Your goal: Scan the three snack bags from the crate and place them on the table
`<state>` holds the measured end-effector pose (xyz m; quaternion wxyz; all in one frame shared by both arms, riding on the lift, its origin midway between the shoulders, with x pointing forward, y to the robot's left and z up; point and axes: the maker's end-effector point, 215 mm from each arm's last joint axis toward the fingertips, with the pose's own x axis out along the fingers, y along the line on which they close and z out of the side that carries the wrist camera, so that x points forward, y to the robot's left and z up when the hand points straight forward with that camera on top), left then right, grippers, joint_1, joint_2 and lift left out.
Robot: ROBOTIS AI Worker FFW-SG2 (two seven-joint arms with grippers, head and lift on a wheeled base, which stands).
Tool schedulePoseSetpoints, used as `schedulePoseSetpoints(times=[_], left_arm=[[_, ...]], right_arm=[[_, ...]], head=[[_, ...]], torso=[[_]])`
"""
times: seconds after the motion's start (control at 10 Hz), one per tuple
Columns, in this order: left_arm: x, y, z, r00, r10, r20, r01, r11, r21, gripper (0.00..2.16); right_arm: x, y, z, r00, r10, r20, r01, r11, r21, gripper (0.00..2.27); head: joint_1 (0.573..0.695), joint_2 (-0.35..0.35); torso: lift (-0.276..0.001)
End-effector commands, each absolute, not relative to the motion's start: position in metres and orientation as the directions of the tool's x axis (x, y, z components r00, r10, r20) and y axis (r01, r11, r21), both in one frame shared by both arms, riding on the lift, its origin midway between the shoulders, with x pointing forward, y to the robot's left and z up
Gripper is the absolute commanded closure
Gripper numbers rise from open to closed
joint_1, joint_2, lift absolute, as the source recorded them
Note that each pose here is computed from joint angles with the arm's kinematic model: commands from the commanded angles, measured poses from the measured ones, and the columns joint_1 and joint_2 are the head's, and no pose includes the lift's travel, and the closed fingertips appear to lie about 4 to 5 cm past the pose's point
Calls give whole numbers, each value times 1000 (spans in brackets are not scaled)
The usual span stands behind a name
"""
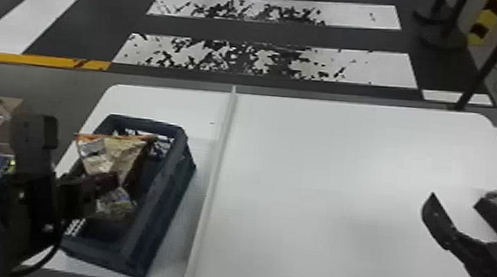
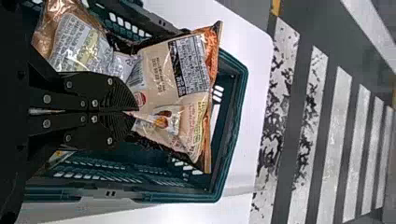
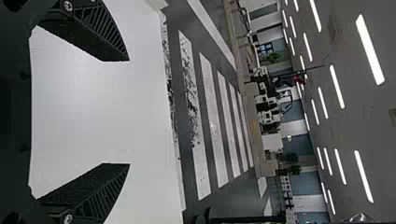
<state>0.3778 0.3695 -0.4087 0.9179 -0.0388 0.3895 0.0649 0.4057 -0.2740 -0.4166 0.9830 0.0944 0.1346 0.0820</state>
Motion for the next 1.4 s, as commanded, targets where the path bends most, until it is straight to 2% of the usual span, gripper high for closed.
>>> schedulePoseSetpoints(times=[0.0,0.2,0.5,0.8,1.2,1.3], left_arm=[[386,370,-404,732,89,-675,-129,992,-9,2094],[390,362,-411,749,91,-656,-98,995,26,2132],[418,340,-365,879,135,-458,-60,983,175,2132],[419,344,-363,870,141,-473,-37,974,223,2132],[416,369,-379,840,213,-498,-41,942,334,2132],[414,367,-394,827,212,-520,-28,940,339,2132]], right_arm=[[405,-274,-418,949,186,-253,-135,969,208,76],[402,-278,-420,949,180,-257,-129,970,205,76],[401,-278,-425,948,179,-264,-124,970,211,76],[399,-285,-425,950,166,-265,-111,971,212,76],[397,-289,-424,951,159,-263,-103,971,217,76],[397,-286,-424,951,161,-263,-102,970,221,76]], head=[[695,136],[695,135],[695,114],[695,79],[695,98],[695,107]], torso=[[-62],[-62],[-62],[-62],[-62],[-62]])
